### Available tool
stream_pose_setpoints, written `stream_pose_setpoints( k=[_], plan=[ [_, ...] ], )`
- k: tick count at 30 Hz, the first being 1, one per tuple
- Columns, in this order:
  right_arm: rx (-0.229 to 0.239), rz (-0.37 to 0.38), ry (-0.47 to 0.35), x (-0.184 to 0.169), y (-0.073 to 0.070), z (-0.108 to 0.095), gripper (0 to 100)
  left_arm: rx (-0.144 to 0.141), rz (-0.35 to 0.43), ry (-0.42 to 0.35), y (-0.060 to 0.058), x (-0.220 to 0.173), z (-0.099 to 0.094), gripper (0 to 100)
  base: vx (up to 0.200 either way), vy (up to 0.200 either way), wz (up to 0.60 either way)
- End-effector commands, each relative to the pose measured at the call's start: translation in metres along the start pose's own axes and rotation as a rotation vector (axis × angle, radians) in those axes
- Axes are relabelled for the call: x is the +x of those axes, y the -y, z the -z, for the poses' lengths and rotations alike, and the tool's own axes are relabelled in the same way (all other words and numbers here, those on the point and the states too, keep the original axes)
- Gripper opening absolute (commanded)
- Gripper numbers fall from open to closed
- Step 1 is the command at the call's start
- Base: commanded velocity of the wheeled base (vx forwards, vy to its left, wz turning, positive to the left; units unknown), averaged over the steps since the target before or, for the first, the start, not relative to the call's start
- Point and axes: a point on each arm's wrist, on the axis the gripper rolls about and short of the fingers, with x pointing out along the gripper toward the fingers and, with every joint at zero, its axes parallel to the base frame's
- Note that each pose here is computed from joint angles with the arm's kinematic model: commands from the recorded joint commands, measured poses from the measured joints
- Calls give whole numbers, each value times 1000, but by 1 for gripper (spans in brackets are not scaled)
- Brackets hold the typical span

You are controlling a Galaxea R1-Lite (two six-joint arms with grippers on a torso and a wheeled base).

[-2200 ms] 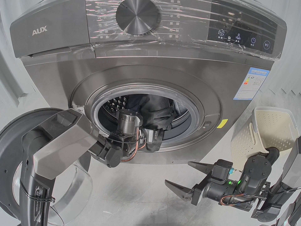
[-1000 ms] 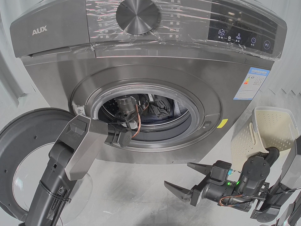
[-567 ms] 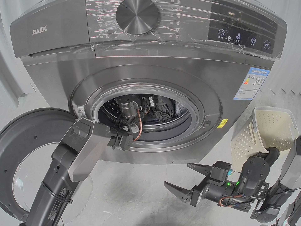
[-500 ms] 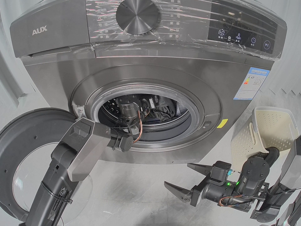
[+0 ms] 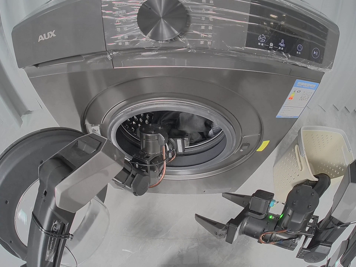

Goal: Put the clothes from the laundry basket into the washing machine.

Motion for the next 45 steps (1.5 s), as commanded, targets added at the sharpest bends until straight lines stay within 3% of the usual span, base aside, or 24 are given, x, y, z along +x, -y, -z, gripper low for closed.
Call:
stream_pose_setpoints(
  k=[1, 6, 9, 14, 20, 25, 33, 36, 39, 42, 45],
  plan=[
    [0, 4, -1, -1, 1, 0, 100, 44, 48, -46, 13, -46, -24, 100, 0, 0, 0],
    [2, 4, -1, -1, 1, 0, 100, 83, 79, -125, 14, -75, -18, 100, 0, 0, 0],
    [2, 4, -1, -1, 1, 0, 100, 81, 101, -123, 14, -85, -26, 100, 0, 0, 0],
    [3, 10, 3, -1, 3, -1, 100, 59, 124, -50, 16, -86, -40, 100, 0, 0, 0],
    [4, 14, 4, -3, 4, -1, 100, 67, 150, -70, 22, -101, -27, 100, 0, 0, 0],
    [4, 19, -4, -16, 5, -2, 100, 70, 219, -74, 32, -133, -17, 100, 0, 0, 0],
    [17, 14, 68, -56, 4, -18, 100, 68, 344, -43, 37, -223, -33, 100, 0, 0, 0],
    [29, 27, 78, -71, 6, -19, 100, 60, 377, -21, 30, -258, -45, 100, 0, 0, 0],
    [42, 124, 171, -85, 9, -31, 100, 64, 389, -26, 16, -294, -49, 100, 0, 0, 0],
    [55, 148, 214, -92, 9, -37, 100, 56, 399, -9, 9, -310, -53, 100, 0, 0, 0],
    [65, 209, 267, -104, 19, -46, 100, 33, 392, 56, -4, -331, -67, 100, 0, 0, 0]
  ],
)
